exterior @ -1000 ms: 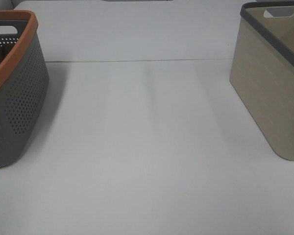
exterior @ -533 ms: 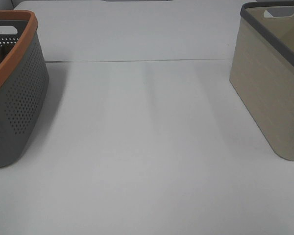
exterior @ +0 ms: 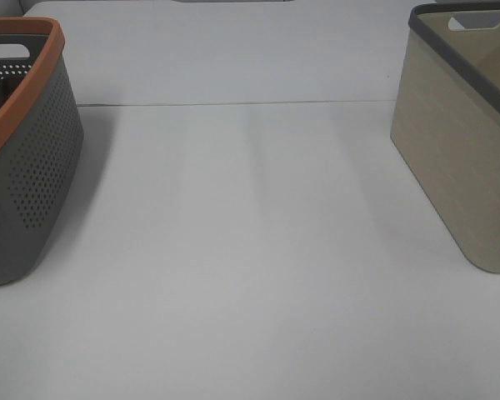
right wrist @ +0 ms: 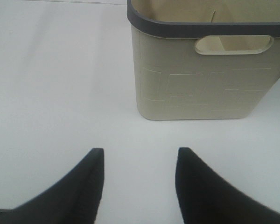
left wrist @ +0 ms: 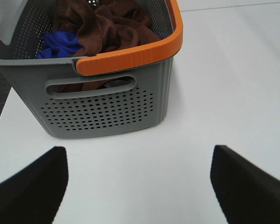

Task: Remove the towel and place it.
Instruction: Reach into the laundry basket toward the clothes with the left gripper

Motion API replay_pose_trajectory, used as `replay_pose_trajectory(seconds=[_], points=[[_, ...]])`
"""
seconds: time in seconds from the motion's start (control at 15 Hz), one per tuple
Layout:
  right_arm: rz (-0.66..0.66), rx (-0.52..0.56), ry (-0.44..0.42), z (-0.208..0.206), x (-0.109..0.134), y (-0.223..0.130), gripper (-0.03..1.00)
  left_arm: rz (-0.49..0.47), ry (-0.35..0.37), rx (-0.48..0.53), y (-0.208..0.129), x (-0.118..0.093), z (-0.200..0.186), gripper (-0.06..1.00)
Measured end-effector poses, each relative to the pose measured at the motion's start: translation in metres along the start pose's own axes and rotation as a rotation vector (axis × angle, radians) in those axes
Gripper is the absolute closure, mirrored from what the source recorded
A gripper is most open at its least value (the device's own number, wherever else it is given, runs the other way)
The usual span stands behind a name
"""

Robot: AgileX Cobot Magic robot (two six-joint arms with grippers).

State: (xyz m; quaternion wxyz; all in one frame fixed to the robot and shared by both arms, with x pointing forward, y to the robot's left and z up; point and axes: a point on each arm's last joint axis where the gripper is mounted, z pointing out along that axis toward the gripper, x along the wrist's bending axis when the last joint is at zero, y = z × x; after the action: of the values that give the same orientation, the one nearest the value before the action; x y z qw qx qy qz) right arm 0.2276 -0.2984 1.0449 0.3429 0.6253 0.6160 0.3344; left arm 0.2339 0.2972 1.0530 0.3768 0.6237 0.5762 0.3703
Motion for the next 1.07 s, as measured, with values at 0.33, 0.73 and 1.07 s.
replay_pose_trajectory(seconds=[0.33,0.73,1.07], points=[[0.000,0.000,0.000,0.0000,0.0000,0.0000,0.50,0.000,0.000,0.000,0.0000,0.0000,0.0000,0.15],[0.000,0.000,0.000,0.0000,0.0000,0.0000,0.50,0.000,0.000,0.000,0.0000,0.0000,0.0000,0.15],[0.000,0.000,0.000,0.0000,0.0000,0.0000,0.50,0.000,0.000,0.000,0.0000,0.0000,0.0000,0.15]])
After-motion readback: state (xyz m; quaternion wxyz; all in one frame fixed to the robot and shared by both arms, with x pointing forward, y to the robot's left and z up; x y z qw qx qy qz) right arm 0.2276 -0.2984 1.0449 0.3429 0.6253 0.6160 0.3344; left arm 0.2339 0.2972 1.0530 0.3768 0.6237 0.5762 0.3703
